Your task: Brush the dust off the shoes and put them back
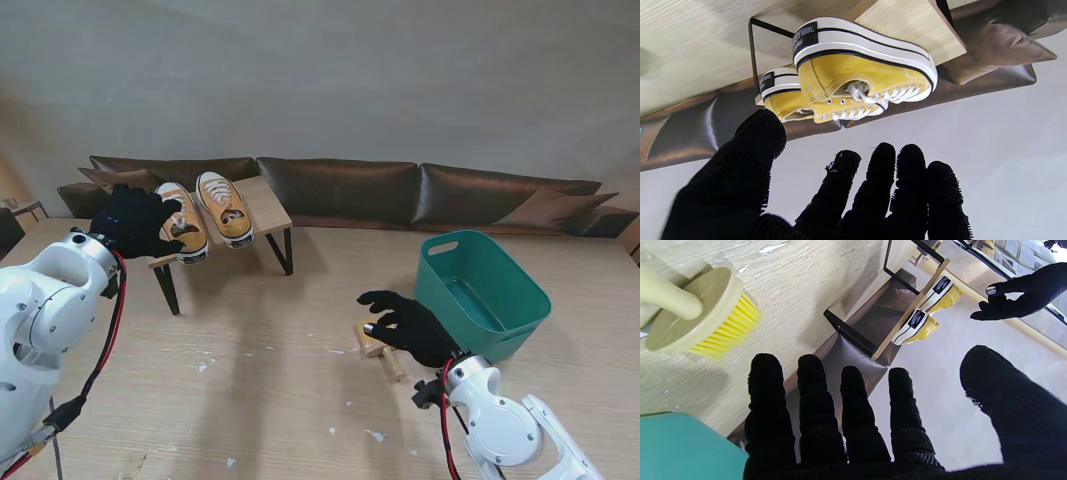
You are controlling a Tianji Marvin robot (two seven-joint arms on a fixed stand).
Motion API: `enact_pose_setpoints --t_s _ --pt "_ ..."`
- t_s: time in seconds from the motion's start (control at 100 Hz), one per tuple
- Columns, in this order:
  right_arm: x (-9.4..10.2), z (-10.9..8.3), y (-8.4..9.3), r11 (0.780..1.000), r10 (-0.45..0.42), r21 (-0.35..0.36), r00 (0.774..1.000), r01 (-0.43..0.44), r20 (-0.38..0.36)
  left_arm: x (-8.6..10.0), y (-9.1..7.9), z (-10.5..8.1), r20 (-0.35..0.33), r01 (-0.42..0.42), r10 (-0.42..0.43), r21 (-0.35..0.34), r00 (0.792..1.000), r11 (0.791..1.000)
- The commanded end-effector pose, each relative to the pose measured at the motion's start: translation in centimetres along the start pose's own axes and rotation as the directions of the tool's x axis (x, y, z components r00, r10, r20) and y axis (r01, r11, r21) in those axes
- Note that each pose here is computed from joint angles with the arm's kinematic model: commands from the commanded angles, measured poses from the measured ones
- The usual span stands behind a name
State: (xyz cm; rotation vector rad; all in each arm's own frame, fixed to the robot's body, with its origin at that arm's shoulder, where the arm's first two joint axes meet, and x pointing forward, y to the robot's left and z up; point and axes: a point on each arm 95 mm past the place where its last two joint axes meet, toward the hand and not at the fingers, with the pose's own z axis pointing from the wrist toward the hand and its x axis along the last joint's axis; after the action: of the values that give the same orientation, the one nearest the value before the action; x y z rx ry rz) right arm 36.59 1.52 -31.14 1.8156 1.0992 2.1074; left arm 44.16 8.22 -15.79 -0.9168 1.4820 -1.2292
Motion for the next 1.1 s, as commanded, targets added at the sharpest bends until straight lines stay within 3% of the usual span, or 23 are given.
enact_pose_setpoints --t_s 0.0,0.31,0.64,1.09 --pt "0.3 0.0 -0.3 1.0 0.003 0.018 1.0 -0.003 -0.004 -0.4 0.5 0.2 0.013 0.001 0.0 -0.039 1.0 0.999" --pt "0.2 0.1 -0.2 1.0 0.004 0.019 1.0 -0.004 -0.001 -0.6 2.3 1.9 0.038 0.045 -0.041 -0.12 0.998 0.992" --pt "0.1 0.2 -0.1 1.0 0.007 0.02 1.0 -0.007 0.003 -0.5 3.9 3.5 0.062 0.121 -0.113 -0.146 0.992 0.982" --pt "0.0 0.3 -0.1 1.0 0.013 0.028 1.0 -0.013 0.009 -0.3 7.0 5.2 0.113 0.131 -0.111 -0.191 0.987 0.973"
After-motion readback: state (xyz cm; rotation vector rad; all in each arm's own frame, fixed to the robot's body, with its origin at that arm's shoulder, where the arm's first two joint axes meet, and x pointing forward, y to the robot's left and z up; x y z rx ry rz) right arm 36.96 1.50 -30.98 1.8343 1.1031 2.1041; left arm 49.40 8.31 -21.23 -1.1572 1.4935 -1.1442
